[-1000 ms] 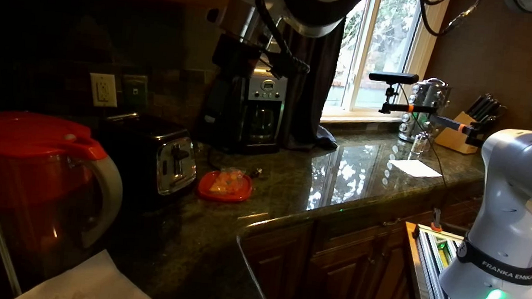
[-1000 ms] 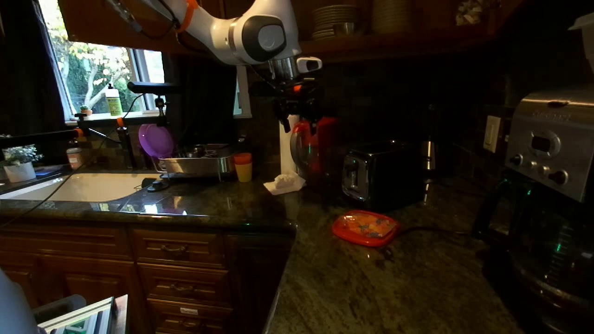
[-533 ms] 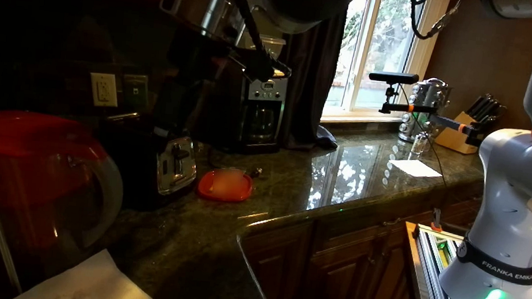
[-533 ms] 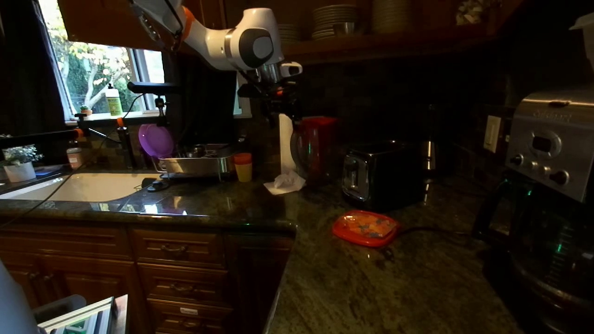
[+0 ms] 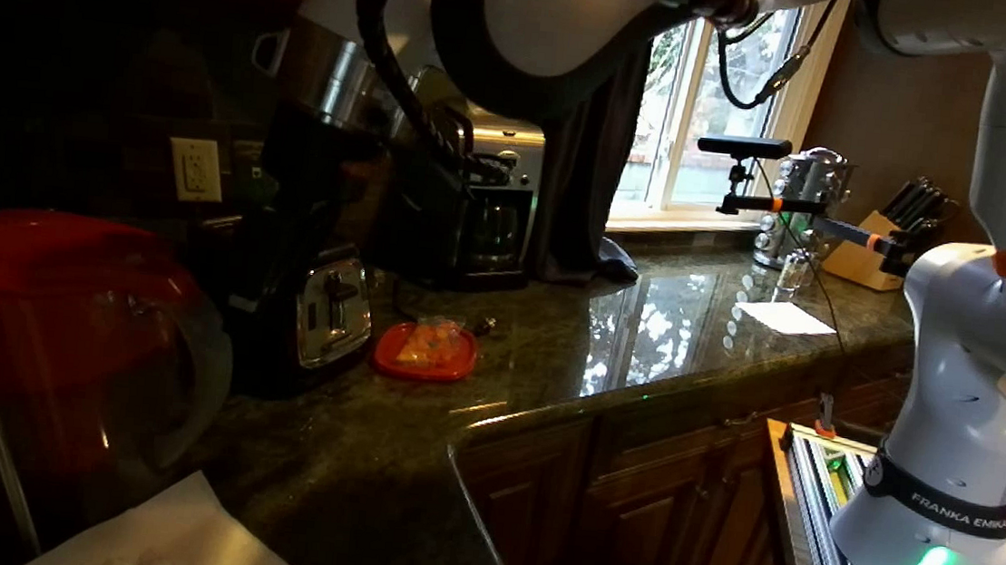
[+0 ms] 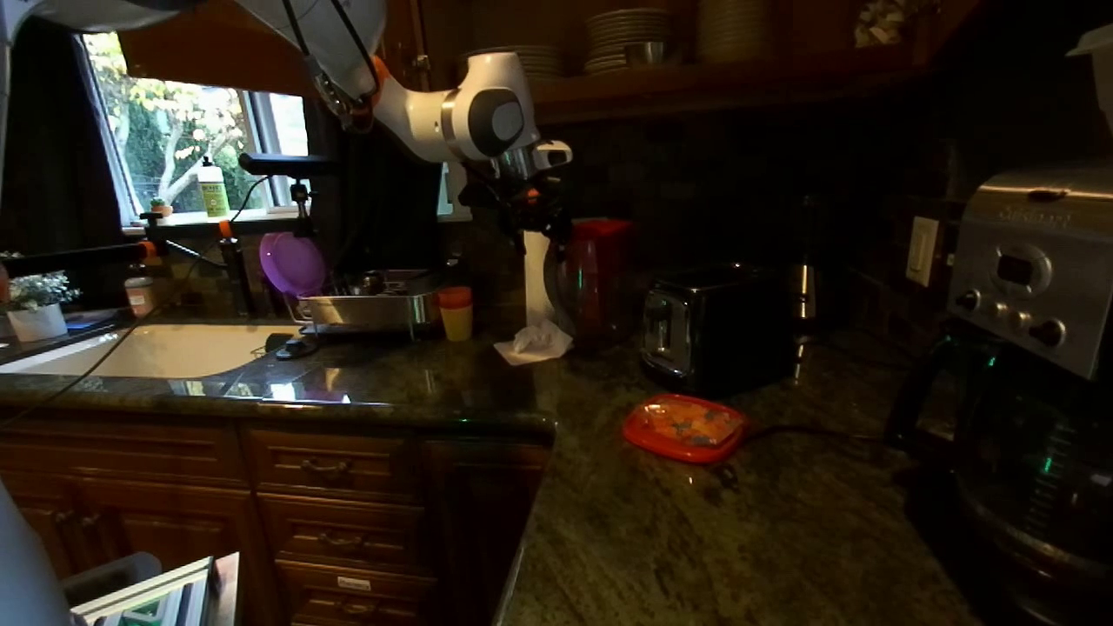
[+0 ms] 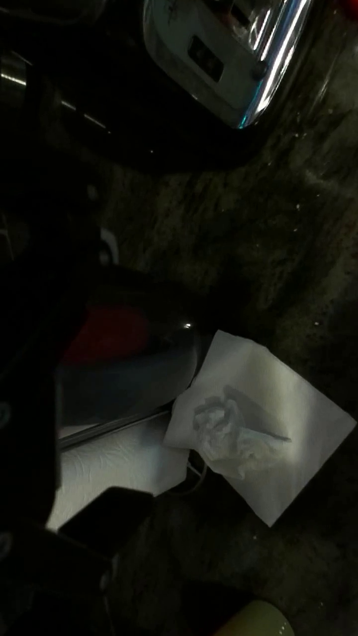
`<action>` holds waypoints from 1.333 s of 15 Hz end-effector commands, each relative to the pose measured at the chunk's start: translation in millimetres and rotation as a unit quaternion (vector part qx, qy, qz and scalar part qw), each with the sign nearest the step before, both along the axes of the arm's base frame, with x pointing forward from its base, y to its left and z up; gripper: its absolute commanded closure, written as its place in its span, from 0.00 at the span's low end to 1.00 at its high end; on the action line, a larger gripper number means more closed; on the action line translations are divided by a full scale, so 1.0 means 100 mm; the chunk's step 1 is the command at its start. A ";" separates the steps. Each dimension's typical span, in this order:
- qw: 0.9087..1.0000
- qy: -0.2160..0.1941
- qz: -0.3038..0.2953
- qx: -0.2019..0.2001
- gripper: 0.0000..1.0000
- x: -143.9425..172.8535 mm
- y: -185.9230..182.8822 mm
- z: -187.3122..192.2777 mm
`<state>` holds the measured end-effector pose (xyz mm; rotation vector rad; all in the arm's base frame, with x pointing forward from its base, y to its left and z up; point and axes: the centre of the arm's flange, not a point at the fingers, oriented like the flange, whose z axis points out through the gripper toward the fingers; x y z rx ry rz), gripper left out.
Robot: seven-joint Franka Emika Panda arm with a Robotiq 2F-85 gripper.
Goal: Pull the clear jug backwards and then remove its lid
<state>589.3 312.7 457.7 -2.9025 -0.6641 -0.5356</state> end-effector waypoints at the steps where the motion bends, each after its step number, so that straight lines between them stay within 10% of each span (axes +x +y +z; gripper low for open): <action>1: 0.998 -0.044 0.026 0.019 0.00 0.09 0.17 -0.13; 8: 0.998 -0.052 0.021 0.006 0.02 0.30 0.26 -0.26; 9: 0.999 -0.049 0.024 0.006 0.26 0.33 0.26 -0.28; 20: 0.999 -0.047 0.009 0.012 0.99 0.46 0.09 -0.21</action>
